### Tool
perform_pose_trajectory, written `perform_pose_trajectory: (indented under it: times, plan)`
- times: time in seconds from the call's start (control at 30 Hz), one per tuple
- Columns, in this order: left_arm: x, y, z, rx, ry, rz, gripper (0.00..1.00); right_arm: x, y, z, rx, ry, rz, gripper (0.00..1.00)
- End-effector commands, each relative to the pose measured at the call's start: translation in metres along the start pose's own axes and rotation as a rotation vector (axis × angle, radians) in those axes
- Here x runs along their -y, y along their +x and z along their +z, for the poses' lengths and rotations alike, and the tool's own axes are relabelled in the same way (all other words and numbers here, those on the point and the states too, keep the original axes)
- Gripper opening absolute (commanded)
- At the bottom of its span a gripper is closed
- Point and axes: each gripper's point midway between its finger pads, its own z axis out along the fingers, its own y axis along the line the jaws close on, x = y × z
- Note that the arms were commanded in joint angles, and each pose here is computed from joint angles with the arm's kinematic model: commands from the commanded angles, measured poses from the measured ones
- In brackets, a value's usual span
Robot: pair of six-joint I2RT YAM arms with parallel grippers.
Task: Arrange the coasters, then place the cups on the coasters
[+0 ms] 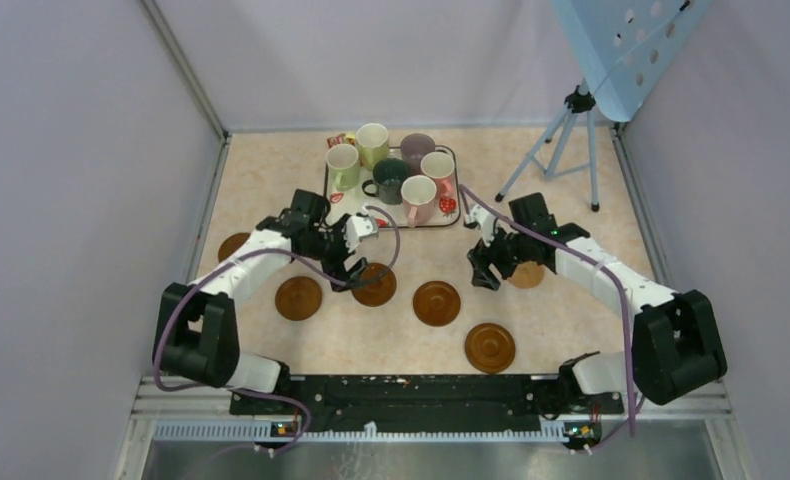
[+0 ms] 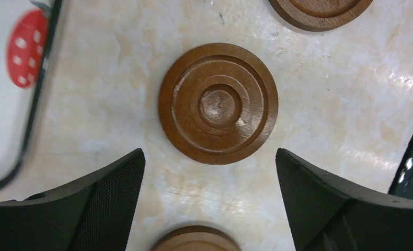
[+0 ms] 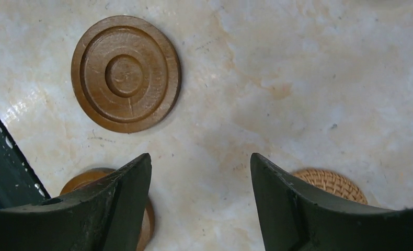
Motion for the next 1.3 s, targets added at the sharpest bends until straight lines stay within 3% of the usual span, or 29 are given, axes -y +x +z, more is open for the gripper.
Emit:
perform_pose_trajectory:
  times: [0.0,0.23,0.37,0.63,1.0,1.27]
  plan:
    - [-0.007,-0.004,0.006,0.095,-0.122,-0.229,0.99,-0.003,-0.022,0.023,0.043,0.025,-0.061,0.69]
    - [-0.01,-0.006,-0.003,0.232,-0.248,-0.224,0.99,-0.027,-0.024,0.059,0.024,-0.018,-0.137,0.69]
    - [0.0,0.003,0.014,0.185,-0.146,-0.228,0.99,-0.039,-0.023,0.077,0.015,-0.022,-0.166,0.69]
    - [-0.02,0.022,0.038,0.081,-0.186,-0.263,0.98,-0.049,-0.014,0.107,-0.046,-0.009,-0.178,0.67]
    - [-0.026,0.044,0.063,-0.039,-0.233,-0.344,0.74,-0.019,0.0,0.118,-0.161,0.132,-0.137,0.53]
    - [-0.036,0.037,0.064,-0.011,-0.275,-0.409,0.52,0.024,-0.002,0.113,-0.188,0.264,-0.074,0.45]
